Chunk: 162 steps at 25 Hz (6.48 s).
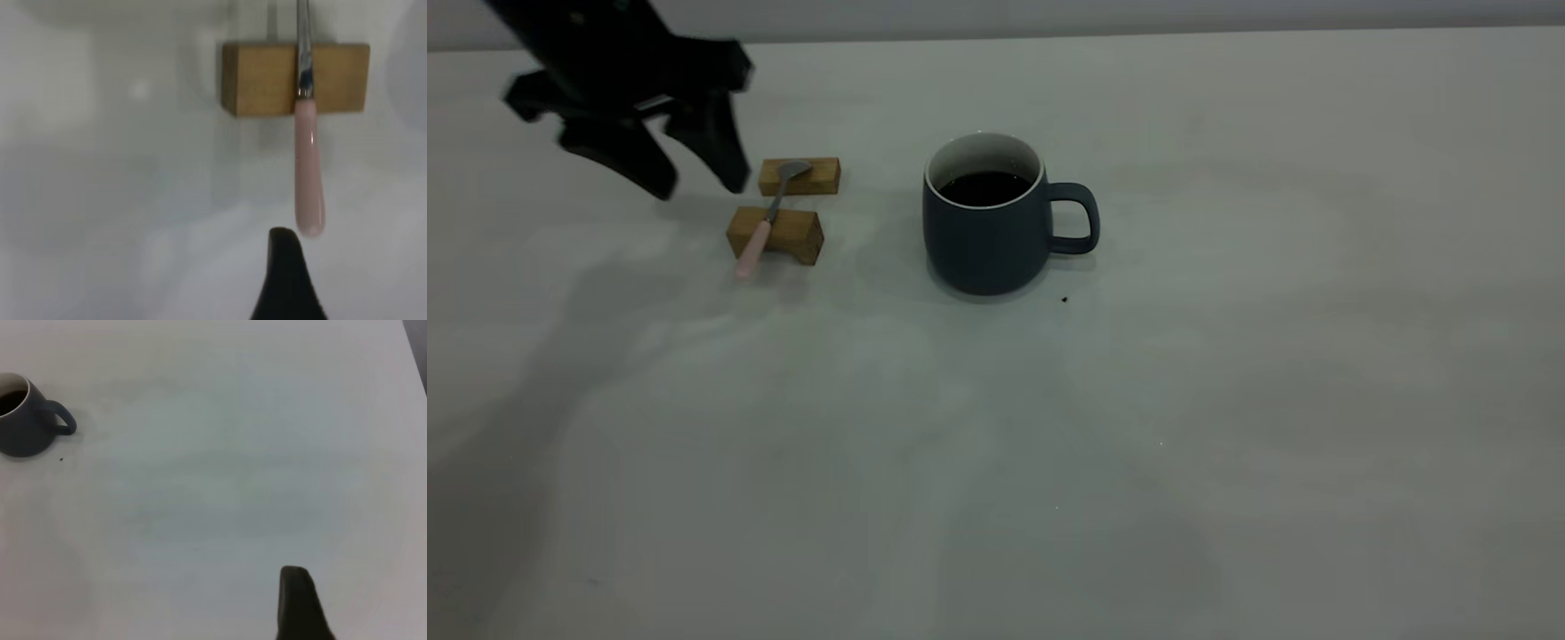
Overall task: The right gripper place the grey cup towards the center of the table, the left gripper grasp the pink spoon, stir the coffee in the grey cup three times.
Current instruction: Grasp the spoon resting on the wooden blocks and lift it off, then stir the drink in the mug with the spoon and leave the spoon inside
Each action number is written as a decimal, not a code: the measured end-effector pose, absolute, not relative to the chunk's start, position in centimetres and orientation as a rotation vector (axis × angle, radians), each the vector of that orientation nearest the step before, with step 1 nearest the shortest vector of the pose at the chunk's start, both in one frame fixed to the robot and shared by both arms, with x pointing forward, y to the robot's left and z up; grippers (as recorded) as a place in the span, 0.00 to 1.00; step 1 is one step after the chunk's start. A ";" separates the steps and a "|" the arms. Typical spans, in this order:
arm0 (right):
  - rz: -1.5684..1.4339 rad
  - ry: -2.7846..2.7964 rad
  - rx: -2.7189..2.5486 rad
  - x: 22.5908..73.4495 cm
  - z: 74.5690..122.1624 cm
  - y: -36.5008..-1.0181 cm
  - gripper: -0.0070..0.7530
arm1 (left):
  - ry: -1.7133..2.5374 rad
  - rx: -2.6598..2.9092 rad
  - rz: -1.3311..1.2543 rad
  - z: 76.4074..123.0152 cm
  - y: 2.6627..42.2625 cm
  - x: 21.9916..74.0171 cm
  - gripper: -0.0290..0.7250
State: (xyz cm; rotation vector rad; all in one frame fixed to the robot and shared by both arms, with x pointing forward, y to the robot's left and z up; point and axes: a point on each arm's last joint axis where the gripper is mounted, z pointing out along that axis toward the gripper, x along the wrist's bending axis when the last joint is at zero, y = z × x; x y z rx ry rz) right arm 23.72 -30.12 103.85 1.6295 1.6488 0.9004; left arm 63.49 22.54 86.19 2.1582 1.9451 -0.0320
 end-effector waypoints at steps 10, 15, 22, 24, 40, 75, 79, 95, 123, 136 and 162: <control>0.900 1.649 1.629 23.7 103.8 -30.1 0.66 | 2.066 2.255 0.045 82.4 20.8 64.8 0.82; 0.900 1.649 1.629 23.7 103.8 -30.1 0.66 | 2.074 2.250 0.028 80.9 20.3 64.7 0.82; 0.900 1.649 1.629 23.7 103.8 -30.1 0.66 | 2.101 2.234 -0.003 78.8 20.2 64.6 0.81; 0.900 1.649 1.629 23.7 103.8 -30.1 0.66 | 2.101 2.230 0.000 78.7 20.2 64.6 0.80; 0.900 1.649 1.629 23.7 103.8 -30.1 0.66 | 2.217 2.062 -0.075 81.6 19.5 65.3 0.21; 0.900 1.649 1.629 23.7 103.8 -30.1 0.66 | 2.685 -0.371 -1.637 91.5 11.8 66.5 0.21; 0.900 1.649 1.629 23.7 103.8 -30.1 0.66 | 2.692 -0.462 -1.658 89.4 11.7 66.8 0.21; 0.900 1.649 1.629 23.7 103.8 -30.1 0.66 | 2.592 -0.430 -1.726 82.4 9.8 66.9 0.21; 0.893 1.646 1.628 23.7 103.8 -30.2 0.66 | 2.589 -0.245 -1.699 81.3 9.5 67.7 0.21; 0.893 1.646 1.628 23.7 103.8 -30.2 0.66 | 2.729 -0.368 -1.643 80.6 12.6 67.9 0.21; 0.893 1.646 1.628 23.7 103.8 -30.2 0.66 | 2.686 -0.120 -1.715 81.1 10.1 66.8 0.21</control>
